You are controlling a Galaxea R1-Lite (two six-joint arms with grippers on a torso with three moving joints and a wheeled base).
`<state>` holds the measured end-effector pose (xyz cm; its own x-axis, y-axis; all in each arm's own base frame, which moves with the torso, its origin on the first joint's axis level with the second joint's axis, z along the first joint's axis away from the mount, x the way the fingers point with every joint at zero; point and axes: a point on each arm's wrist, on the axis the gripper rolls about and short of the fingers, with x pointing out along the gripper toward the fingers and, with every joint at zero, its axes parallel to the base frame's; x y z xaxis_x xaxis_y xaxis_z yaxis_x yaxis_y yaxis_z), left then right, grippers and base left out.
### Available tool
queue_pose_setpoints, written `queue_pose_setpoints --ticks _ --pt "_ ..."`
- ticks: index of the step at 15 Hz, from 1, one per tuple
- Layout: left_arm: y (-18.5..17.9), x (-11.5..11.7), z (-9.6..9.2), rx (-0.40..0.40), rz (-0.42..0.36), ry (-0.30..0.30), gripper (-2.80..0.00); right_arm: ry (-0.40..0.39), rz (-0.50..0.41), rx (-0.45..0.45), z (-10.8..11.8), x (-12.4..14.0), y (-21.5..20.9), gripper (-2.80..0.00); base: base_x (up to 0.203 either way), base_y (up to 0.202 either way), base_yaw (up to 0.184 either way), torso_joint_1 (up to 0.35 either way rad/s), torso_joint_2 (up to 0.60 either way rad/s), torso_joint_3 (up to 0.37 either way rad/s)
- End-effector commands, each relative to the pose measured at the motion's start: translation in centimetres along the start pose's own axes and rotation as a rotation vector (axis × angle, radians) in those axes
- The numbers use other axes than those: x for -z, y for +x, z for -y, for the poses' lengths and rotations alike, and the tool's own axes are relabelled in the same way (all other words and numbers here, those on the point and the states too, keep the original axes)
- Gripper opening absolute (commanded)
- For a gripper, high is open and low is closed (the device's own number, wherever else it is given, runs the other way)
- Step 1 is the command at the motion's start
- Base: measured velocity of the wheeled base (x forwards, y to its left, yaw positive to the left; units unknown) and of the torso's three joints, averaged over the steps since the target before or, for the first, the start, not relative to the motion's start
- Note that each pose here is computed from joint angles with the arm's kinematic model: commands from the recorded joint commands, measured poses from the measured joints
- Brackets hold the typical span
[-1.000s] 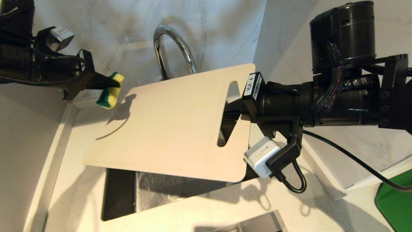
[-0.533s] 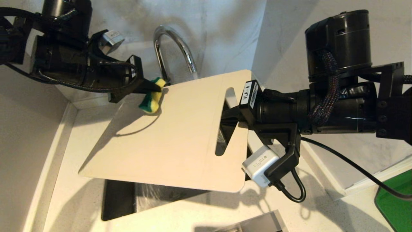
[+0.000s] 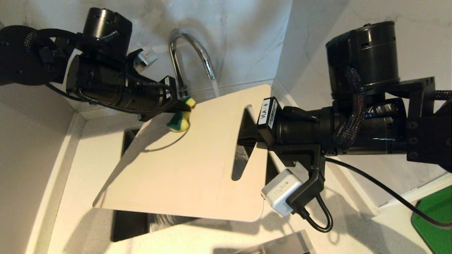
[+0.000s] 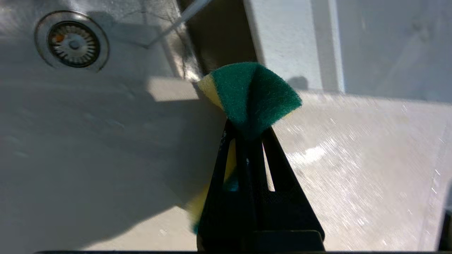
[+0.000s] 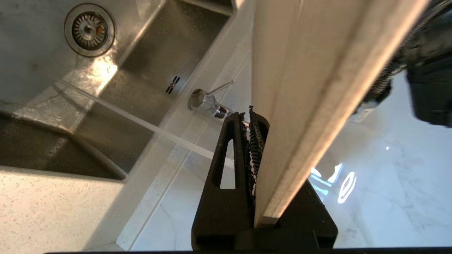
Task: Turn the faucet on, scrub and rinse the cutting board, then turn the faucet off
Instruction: Scrub the cutting board underwater
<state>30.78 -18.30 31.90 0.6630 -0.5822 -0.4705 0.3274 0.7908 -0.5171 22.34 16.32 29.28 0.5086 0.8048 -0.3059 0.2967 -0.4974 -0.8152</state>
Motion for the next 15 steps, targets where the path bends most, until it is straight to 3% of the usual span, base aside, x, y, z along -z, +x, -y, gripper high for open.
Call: queue_pose_setpoints --ticks 1,7,11,15 --pt "0.6 -0.3 -1.2 -0.030 -0.006 -0.023 -2.80 -0.016 -0.001 0.008 0.1 0.0 -0.2 -2.80 0.000 0.000 0.000 0.000 0.00 0.000" --pt "-0.3 -0.2 -5.3 -0.137 -0.027 -0.085 -2.80 -0.018 -0.008 0.014 0.3 0.1 -0.3 -2.80 0.000 0.000 0.000 0.000 0.00 0.000" --pt "-1.5 -0.5 -9.2 -0.225 -0.021 -0.154 -2.80 -0.014 -0.013 0.023 0.5 0.1 -0.7 -2.80 0.000 0.000 0.000 0.000 0.00 0.000" --pt "-3.0 -0.6 -13.4 -0.246 -0.031 -0.213 -2.80 -0.008 -0.015 0.024 0.5 0.1 -0.8 -2.80 0.000 0.000 0.000 0.000 0.00 0.000"
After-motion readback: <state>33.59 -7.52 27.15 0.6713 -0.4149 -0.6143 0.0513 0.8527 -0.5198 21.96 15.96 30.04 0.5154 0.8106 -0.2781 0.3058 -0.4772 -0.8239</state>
